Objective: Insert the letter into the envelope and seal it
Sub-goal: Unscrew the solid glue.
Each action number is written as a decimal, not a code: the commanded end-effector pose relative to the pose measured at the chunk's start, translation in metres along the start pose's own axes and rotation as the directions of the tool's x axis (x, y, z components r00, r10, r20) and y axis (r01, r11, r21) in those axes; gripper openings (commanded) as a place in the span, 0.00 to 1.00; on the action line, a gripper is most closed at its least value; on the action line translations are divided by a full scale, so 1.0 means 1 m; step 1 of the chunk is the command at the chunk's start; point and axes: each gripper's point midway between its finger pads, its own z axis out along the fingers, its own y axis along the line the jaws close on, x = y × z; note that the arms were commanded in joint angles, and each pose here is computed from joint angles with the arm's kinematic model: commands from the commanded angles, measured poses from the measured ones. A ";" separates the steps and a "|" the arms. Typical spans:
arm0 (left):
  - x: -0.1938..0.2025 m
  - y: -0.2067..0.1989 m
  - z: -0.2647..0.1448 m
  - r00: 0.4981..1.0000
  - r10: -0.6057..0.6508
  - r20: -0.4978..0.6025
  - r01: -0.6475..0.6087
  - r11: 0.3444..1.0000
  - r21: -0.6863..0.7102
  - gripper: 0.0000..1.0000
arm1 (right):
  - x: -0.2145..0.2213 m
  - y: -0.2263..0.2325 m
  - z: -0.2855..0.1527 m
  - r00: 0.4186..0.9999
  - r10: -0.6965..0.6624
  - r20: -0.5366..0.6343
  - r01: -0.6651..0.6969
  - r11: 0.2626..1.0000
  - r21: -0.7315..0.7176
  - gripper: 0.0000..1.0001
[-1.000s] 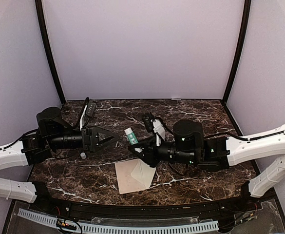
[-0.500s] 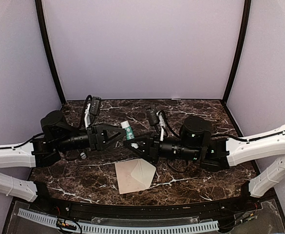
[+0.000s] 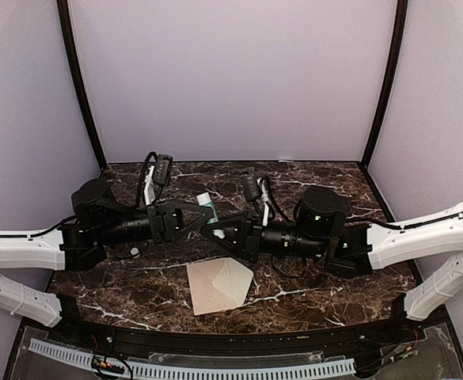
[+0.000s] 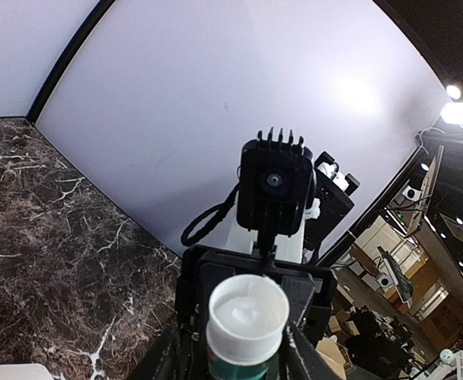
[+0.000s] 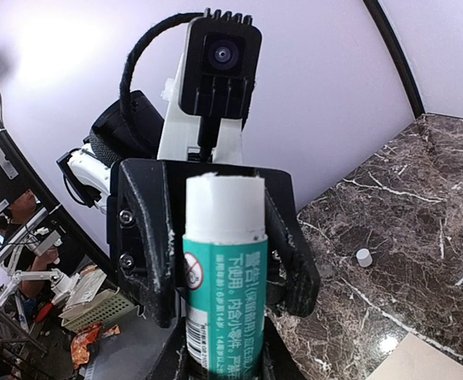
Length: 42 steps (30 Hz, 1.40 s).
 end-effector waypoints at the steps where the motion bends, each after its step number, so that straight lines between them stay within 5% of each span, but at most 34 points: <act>1: -0.019 -0.023 0.000 0.998 0.021 0.055 -0.025 0.997 0.073 0.38 | -0.011 0.004 -0.002 0.999 0.004 0.041 -0.003 1.000 -0.026 0.00; 17: -0.013 -0.019 0.004 0.999 -0.004 0.035 0.001 0.997 0.073 0.05 | -0.012 0.002 -0.008 0.998 0.049 0.031 -0.047 0.998 -0.052 0.00; 20: -0.013 -0.017 0.004 0.999 0.002 0.033 -0.004 0.998 0.060 0.02 | -0.013 0.005 -0.010 0.998 0.058 0.030 -0.056 0.996 -0.066 0.15; 24: -0.018 -0.009 0.001 0.999 0.036 0.038 -0.036 0.999 -0.015 0.02 | -0.015 0.001 -0.017 0.998 0.059 0.039 -0.058 0.998 -0.031 0.50; 28: -0.029 0.001 0.001 0.991 0.131 -0.034 -0.135 0.983 -0.125 0.03 | -0.022 -0.008 -0.031 0.998 0.038 0.054 -0.041 0.997 0.058 0.72; 35: -0.050 0.040 0.001 0.985 0.122 -0.125 -0.140 0.979 -0.148 0.03 | -0.028 -0.041 -0.064 0.994 -0.018 0.110 -0.013 0.961 0.276 0.81; 42: -0.067 0.076 -0.006 0.993 0.093 -0.080 -0.103 0.985 -0.139 0.01 | -0.024 -0.065 -0.068 0.992 -0.047 0.116 -0.002 0.921 0.391 0.81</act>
